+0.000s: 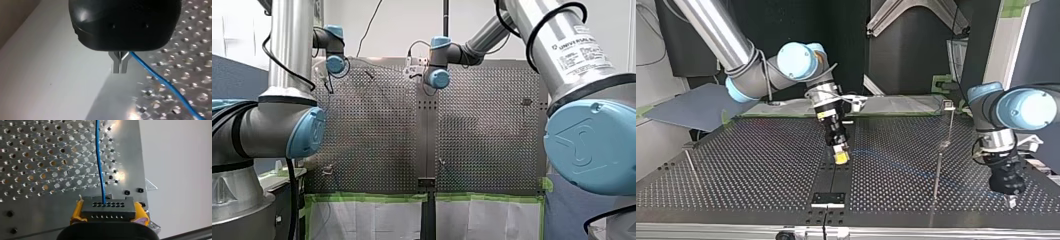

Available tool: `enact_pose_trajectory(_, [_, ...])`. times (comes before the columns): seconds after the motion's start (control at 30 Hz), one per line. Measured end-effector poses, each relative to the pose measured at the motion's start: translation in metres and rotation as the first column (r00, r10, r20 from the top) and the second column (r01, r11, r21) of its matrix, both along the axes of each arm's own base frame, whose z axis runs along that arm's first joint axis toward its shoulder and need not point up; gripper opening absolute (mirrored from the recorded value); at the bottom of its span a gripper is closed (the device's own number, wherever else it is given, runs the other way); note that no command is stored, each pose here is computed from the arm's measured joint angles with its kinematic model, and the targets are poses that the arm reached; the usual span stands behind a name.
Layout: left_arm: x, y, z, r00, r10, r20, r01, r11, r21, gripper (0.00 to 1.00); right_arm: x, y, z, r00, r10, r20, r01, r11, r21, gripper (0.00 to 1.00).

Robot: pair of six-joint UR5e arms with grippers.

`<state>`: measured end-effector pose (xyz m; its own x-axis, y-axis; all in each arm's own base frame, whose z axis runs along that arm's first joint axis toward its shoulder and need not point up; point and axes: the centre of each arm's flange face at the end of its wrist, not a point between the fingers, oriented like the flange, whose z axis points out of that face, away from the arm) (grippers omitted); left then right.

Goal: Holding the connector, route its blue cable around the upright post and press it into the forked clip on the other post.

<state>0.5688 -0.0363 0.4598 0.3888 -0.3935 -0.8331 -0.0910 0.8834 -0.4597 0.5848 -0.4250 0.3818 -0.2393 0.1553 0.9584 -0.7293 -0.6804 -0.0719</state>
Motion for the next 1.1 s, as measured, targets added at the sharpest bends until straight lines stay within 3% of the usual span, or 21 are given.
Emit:
enact_pose_trajectory(0.4, [0.003, -0.016, -0.036, 0.9952, -0.094, -0.028, 0.094, 0.9955, 0.013, 0.08, -0.006, -0.012, -0.009, 0.9997, -0.022, -0.011, 0.022, 0.9997, 0.013, 0.0])
enact_pose_trajectory(0.63, [0.007, -0.026, -0.052, 0.9919, -0.111, -0.061, 0.113, 0.9935, 0.015, 0.08, -0.009, -0.018, -0.023, 0.9986, -0.037, -0.038, 0.038, 0.9986, 0.036, 0.0])
enact_pose_trajectory(0.8, [0.012, -0.038, -0.074, 0.9849, -0.128, -0.117, 0.131, 0.9912, 0.019, 0.08, -0.011, -0.023, -0.032, 0.9973, -0.051, -0.053, 0.054, 0.9971, 0.053, 0.0])
enact_pose_trajectory(0.93, [0.014, -0.044, -0.085, 0.9808, -0.135, -0.14, 0.139, 0.9902, 0.015, 0.08, -0.013, -0.028, -0.047, 0.9953, -0.057, -0.079, 0.063, 0.9948, 0.08, 0.0])
enact_pose_trajectory(1.1, [0.014, -0.05, -0.089, 0.9785, -0.147, -0.144, 0.149, 0.9889, -0.003, 0.08, -0.015, -0.033, -0.074, 0.9904, -0.062, -0.124, 0.077, 0.9892, 0.124, 0.0])
